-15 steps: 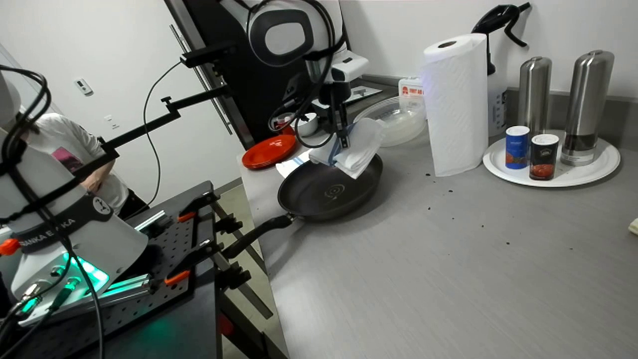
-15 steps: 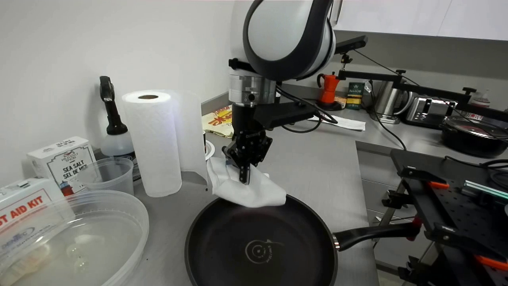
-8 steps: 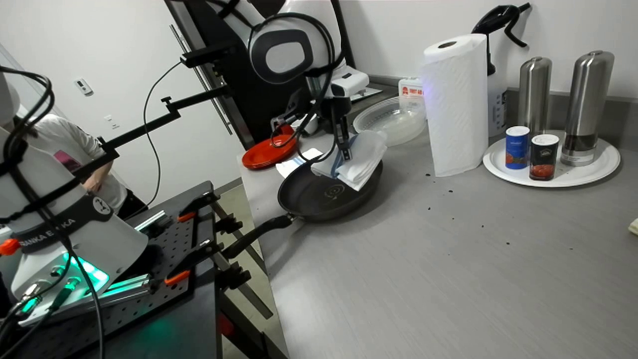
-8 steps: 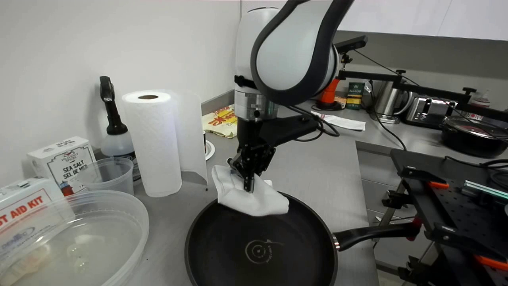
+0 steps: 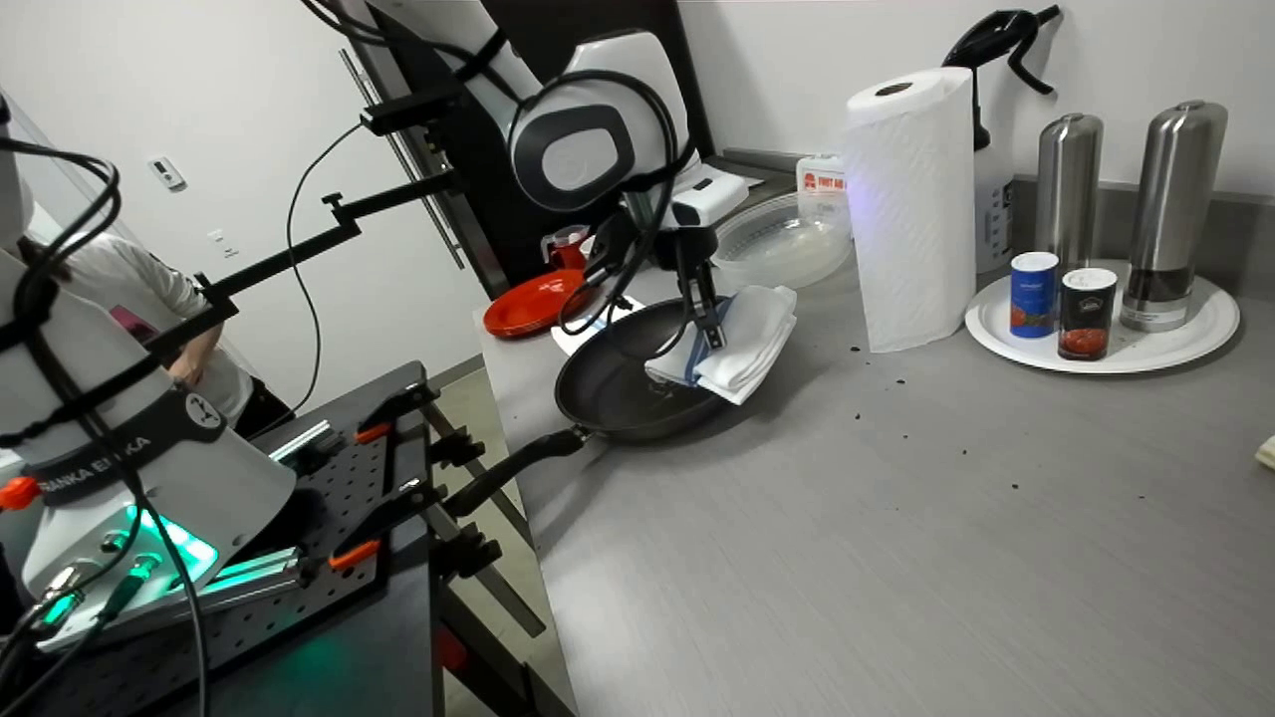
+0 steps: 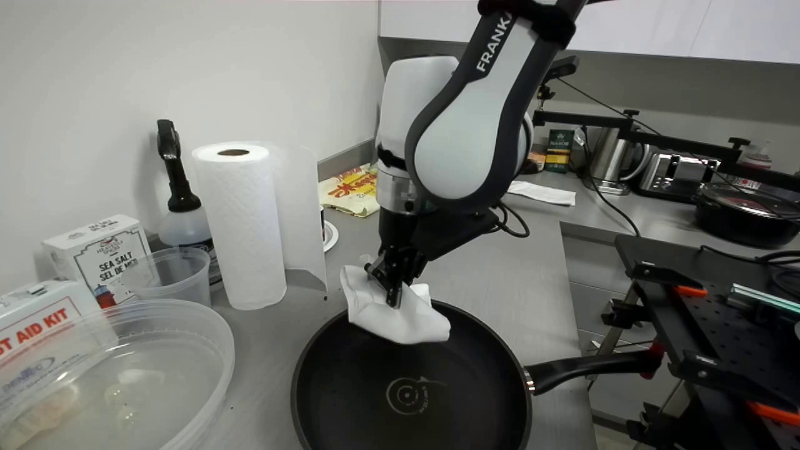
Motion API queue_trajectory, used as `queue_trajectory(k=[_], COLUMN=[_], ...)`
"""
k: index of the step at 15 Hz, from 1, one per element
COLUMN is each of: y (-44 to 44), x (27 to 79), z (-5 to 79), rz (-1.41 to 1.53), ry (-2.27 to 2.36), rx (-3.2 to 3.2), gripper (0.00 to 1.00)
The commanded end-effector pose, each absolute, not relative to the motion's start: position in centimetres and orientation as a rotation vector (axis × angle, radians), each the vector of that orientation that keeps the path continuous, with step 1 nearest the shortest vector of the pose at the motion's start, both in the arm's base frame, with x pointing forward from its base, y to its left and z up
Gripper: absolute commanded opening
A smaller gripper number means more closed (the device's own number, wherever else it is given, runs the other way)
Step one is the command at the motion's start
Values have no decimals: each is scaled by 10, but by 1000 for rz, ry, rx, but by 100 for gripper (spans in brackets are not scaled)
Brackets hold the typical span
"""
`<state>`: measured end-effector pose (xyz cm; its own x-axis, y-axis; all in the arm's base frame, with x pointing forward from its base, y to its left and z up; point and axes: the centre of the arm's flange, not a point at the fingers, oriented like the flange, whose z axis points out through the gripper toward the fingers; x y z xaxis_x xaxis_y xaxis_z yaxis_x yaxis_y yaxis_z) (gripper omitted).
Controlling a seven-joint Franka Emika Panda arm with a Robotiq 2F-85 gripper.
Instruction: Use the towel to wipe the pan
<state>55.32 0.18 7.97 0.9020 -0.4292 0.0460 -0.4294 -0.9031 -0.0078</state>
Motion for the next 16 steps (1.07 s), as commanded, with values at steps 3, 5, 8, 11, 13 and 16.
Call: queue_trajectory(k=[3, 5, 8, 11, 13, 16], y=[-3, -4, -3, -2, -3, -3], x=[559, 558, 559, 558, 557, 557], z=[66, 63, 60, 56, 52, 45], rz=[150, 148, 149, 145, 136, 127], ry=[-684, -679, -677, -674, -678, -691], rx=[2989, 2978, 2969, 2959, 2956, 2953], gripper=[3, 3, 3, 3, 3, 3])
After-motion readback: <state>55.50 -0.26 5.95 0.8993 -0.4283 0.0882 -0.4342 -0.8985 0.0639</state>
